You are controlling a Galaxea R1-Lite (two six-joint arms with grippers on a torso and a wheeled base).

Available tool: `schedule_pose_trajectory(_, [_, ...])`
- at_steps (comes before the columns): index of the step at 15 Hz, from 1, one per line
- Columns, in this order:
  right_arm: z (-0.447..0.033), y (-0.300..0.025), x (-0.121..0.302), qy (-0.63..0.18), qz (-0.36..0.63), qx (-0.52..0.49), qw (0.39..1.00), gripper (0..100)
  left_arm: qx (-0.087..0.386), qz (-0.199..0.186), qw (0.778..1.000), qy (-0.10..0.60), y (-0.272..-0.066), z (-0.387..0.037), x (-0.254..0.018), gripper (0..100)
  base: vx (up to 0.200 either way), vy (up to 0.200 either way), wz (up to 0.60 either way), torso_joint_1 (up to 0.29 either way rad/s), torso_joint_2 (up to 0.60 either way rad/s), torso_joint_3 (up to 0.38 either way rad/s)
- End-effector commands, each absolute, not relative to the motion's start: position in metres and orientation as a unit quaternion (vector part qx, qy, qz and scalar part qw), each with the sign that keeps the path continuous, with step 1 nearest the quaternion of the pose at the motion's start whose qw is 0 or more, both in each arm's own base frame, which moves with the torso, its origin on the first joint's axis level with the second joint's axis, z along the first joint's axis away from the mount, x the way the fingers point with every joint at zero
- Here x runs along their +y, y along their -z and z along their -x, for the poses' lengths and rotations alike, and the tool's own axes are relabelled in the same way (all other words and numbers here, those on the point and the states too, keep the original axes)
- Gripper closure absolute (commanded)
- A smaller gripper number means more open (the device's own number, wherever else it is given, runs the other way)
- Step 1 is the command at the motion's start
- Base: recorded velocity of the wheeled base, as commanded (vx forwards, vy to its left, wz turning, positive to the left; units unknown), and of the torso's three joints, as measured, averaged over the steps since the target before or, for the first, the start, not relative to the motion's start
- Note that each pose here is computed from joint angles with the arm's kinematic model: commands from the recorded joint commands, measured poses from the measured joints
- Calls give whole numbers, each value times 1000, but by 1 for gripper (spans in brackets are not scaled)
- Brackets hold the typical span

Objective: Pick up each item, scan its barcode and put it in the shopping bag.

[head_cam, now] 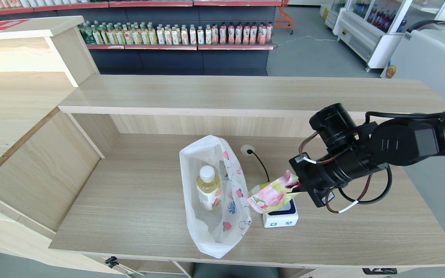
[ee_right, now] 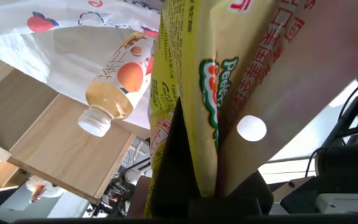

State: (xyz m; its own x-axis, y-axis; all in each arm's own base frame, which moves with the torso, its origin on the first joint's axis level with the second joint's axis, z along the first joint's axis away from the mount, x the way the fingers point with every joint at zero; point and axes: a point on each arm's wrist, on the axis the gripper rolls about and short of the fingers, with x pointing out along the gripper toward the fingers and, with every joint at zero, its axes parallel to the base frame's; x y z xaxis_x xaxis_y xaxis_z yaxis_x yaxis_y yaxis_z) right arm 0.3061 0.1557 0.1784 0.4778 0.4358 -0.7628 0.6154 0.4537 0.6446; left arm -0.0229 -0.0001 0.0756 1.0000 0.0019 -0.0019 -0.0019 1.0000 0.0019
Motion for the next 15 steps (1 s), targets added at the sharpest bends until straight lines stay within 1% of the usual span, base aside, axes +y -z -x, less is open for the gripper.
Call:
schedule_pose_trajectory(1, [-302, -185, 155, 62, -527, 502, 683, 100, 1, -1, 1000, -1, -76, 23, 0, 0, 0, 0, 0, 0, 0, 0])
schedule_pose_trajectory(6, [-302, -176, 155, 83, -531, 511, 671, 100, 1, -1, 1000, -2, -76, 23, 0, 0, 0, 0, 0, 0, 0, 0])
schedule_pose_trajectory(9, [-298, -178, 153, 108, -541, 518, 654, 100, 1, -1, 1000, -1, -76, 23, 0, 0, 0, 0, 0, 0, 0, 0])
schedule_pose_trajectory(12, [-300, -174, 153, 113, -541, 519, 652, 100, 1, -1, 1000, -1, -76, 23, 0, 0, 0, 0, 0, 0, 0, 0])
schedule_pose_trajectory(15, [-304, -163, 154, 129, -534, 527, 648, 100, 1, -1, 1000, -1, -76, 23, 0, 0, 0, 0, 0, 0, 0, 0])
